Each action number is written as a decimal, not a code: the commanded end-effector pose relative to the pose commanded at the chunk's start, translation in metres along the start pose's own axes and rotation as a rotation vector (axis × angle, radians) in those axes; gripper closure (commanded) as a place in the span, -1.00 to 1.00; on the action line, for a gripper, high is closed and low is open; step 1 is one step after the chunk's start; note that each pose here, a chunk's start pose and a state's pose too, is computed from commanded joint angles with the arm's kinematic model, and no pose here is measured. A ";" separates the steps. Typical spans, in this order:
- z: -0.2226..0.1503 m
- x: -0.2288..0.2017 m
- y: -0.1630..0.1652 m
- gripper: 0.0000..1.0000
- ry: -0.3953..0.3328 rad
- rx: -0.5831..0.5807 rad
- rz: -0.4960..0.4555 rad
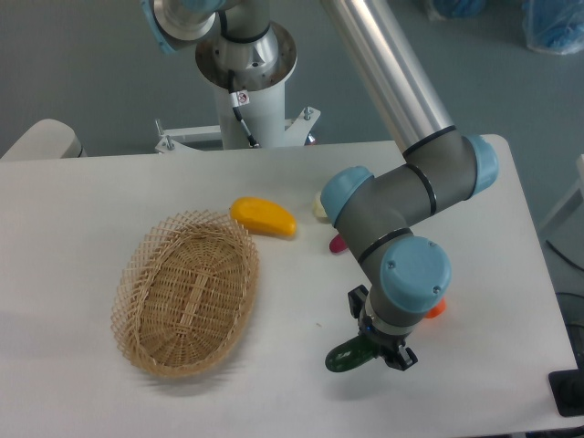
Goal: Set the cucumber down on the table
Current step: 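Carry the held green cucumber toward the yellow pepper, lowering it, then lower the green cucumber onto the table beside the yellow pepper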
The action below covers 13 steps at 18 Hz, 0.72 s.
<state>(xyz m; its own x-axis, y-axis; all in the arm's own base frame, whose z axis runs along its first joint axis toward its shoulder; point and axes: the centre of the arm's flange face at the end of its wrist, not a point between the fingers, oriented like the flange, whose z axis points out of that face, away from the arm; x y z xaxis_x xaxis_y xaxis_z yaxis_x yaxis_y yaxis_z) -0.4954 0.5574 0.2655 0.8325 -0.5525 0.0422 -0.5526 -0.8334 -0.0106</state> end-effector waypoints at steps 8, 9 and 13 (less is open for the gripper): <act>0.020 0.073 0.007 0.69 0.096 -0.008 0.005; 0.026 0.079 0.009 0.68 0.111 -0.009 0.002; 0.036 0.100 0.006 0.66 0.106 -0.011 0.009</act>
<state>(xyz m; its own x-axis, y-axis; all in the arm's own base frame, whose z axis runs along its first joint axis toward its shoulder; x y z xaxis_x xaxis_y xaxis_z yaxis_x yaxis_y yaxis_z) -0.4138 0.4970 0.2340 0.8186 -0.5552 0.1472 -0.5612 -0.8277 -0.0002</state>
